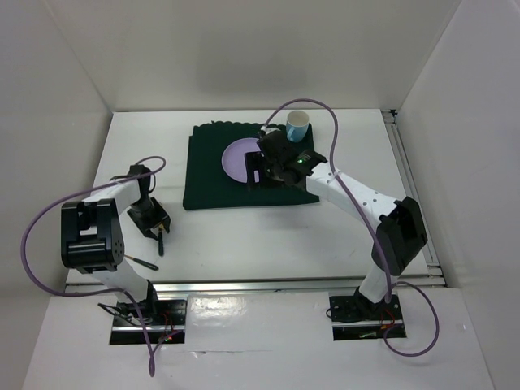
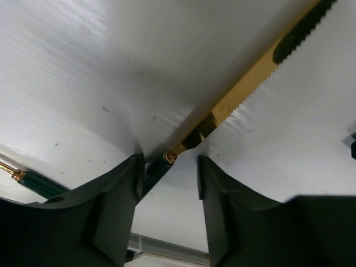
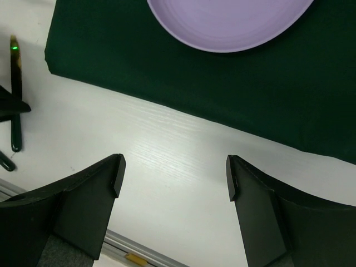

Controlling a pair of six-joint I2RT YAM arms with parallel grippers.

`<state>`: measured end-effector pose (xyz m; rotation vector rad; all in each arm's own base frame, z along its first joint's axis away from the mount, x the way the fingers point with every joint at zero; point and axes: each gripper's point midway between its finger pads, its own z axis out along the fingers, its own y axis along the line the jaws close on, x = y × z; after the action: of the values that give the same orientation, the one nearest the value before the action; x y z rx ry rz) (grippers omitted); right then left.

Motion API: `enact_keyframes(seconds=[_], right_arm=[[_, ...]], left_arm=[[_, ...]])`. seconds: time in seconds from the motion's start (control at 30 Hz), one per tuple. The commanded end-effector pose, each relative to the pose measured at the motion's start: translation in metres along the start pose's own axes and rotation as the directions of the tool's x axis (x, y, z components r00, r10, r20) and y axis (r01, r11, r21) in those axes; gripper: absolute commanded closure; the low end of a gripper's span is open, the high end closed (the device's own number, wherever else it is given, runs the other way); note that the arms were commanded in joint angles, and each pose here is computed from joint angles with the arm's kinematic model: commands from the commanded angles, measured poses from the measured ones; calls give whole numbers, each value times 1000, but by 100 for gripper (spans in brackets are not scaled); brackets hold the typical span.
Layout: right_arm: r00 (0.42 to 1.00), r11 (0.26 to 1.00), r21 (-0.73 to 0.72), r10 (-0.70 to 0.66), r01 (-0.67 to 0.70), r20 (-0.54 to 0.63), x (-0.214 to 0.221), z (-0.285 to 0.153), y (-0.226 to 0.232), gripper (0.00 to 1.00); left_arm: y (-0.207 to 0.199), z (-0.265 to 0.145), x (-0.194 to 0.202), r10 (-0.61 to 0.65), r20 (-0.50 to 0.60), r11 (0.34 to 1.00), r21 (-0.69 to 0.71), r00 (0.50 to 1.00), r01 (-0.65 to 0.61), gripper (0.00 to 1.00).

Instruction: Set the dinner table for one person

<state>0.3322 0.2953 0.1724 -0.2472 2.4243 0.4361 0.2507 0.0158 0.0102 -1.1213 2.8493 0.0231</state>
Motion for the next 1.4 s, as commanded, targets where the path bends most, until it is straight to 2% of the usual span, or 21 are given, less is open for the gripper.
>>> enact_keyframes(seconds=[0.0,0.17,0.3,0.43,0.47,0.53,0.57,0.63,0.67,0.77,0.8,0.87,0.9,0.97,1.0,1.07,1.1,1.23,1.3,1.33,1.37], right_arm=[[999,999,33,29,-30,43,-12,-17,-11,15],[998,999,36,39,-41,57,-15,-24,-11,15],[998,998,49,38,-40,52,-13,-24,-14,15],[997,993,96,58,-63,54,-14,-28,-29,15],[996,990,116,68,-75,62,-17,-31,-37,15],[994,987,131,85,-94,69,-19,-32,-48,15],[994,983,148,95,-104,61,-17,-30,-57,15],[986,977,140,149,-158,76,-22,-38,-77,15],[983,976,136,159,-171,95,-26,-48,-86,15],[969,955,169,228,-242,100,-20,-62,-132,15],[952,933,196,280,-301,127,-19,-75,-159,15],[929,909,201,339,-364,149,-14,-89,-179,15],[907,881,226,383,-415,173,-4,-103,-200,15],[877,853,212,446,-477,181,9,-113,-211,15],[866,843,213,453,-493,211,13,-126,-215,15],[827,802,213,517,-558,222,31,-131,-228,15],[813,787,212,535,-579,231,39,-137,-232,15],[781,748,229,581,-623,228,47,-146,-240,15],[781,748,228,583,-624,225,47,-149,-241,15],[776,745,225,582,-628,242,44,-155,-242,15],[772,740,224,591,-635,235,46,-156,-242,15]], left_arm=[[-4,13,19,-36,-68,999,38,997,38,44],[1,6,16,-56,-29,998,23,998,57,65],[6,-19,2,-115,49,993,-3,992,115,100],[-7,-57,-20,-87,174,994,87,981,72,100],[-20,-76,-26,-31,223,991,134,974,0,100],[-36,-91,-27,40,239,982,171,970,-82,100],[-54,-101,-19,122,240,959,222,963,-177,100],[-81,-119,-15,188,261,921,289,947,-262,100],[-106,-132,0,278,264,863,353,923,-361,100],[-149,-144,34,420,242,778,401,874,-485,100],[-168,-160,35,436,284,744,420,854,-519,100],[-196,-164,55,496,274,692,448,824,-566,100],[-220,-181,72,532,318,623,481,785,-617,100],[-250,-181,90,562,310,574,521,767,-632,100],[-273,-199,104,581,351,508,547,734,-665,100],[-298,-203,120,602,343,472,575,721,-668,100],[-322,-202,134,630,345,436,584,696,-684,100],[-377,-190,162,636,328,404,630,699,-663,100],[-401,-194,166,603,327,397,669,728,-629,100],[-409,-189,165,593,323,400,676,737,-618,100],[-419,-166,165,597,294,425,673,746,-606,100]])
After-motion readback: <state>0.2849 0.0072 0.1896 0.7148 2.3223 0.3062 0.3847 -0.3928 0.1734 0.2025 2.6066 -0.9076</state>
